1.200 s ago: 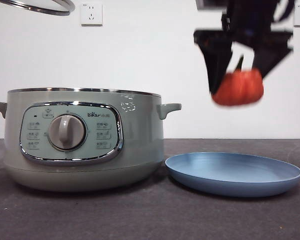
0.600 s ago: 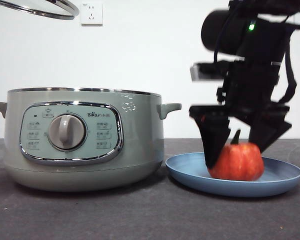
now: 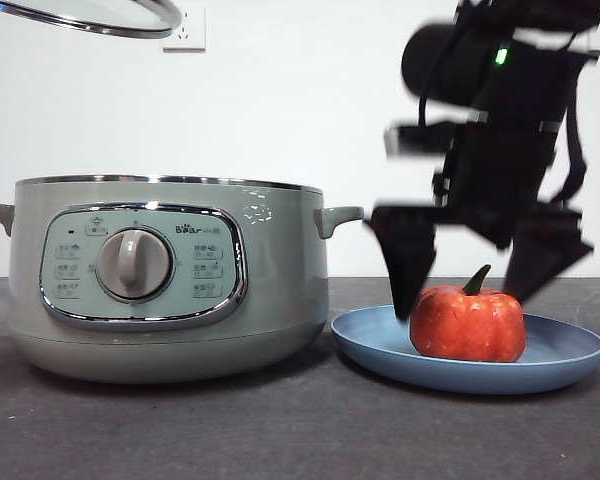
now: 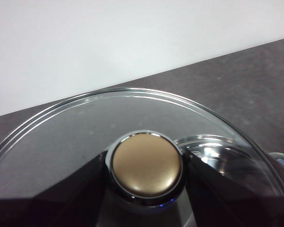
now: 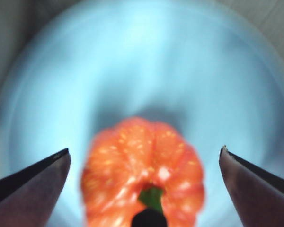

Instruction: Take the pumpkin out from the steamer,put the pumpkin in the blue plate,close the lid

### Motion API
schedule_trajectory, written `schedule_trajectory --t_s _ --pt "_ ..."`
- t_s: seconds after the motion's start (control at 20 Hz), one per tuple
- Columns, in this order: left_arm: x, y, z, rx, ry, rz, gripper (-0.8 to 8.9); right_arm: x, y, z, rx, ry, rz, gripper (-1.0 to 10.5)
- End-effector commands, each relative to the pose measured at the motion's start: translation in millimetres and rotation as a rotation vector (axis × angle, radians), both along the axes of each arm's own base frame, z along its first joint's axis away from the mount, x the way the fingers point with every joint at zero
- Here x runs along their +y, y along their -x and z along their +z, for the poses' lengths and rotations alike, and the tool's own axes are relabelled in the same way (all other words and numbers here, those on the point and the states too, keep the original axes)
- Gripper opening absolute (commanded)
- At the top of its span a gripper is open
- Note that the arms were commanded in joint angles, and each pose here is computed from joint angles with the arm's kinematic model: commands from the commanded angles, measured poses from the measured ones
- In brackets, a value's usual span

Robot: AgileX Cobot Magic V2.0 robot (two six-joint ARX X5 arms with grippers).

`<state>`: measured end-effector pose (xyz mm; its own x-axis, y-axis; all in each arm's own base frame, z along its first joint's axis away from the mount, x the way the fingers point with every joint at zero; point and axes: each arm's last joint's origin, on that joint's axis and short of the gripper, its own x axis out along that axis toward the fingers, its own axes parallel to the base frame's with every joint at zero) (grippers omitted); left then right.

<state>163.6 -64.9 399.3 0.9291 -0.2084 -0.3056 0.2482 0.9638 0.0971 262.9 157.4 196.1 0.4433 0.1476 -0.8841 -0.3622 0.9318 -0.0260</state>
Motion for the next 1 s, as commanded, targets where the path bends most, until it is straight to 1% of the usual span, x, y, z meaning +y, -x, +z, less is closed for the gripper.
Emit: schedule_trajectory --t_s 0.05,0.25,0.35,0.55,0.75,1.0 --pt "-3.2 -4.5 5.6 -0.041 0.024 -0.041 -0.09 -5.9 10.3 24.1 -0.063 -0.044 -0.008 5.4" --pt "-16.1 -28.9 -8.7 0.038 0.026 -0.11 -0.09 -20.3 33.2 71.9 -0.211 -0.134 -0.008 5.4" --pt "-25.0 -45.8 -19.3 0.088 0.046 -0.147 -0.09 -28.5 46.5 93.3 -0.288 -0.179 -0.01 5.4" --pt "-42.4 -77.7 -41.6 0.16 0.071 -0.207 -0.09 -41.6 67.6 120.5 -0.393 -0.243 -0.012 5.4" --pt "-60.3 -100.1 -67.7 0.252 0.075 -0.241 -0.09 -49.1 79.6 132.4 -0.441 -0.27 -0.013 5.4" --pt "-82.8 -111.6 -97.1 0.362 0.026 -0.279 -0.09 -52.2 83.2 130.0 -0.415 -0.231 -0.031 5.4"
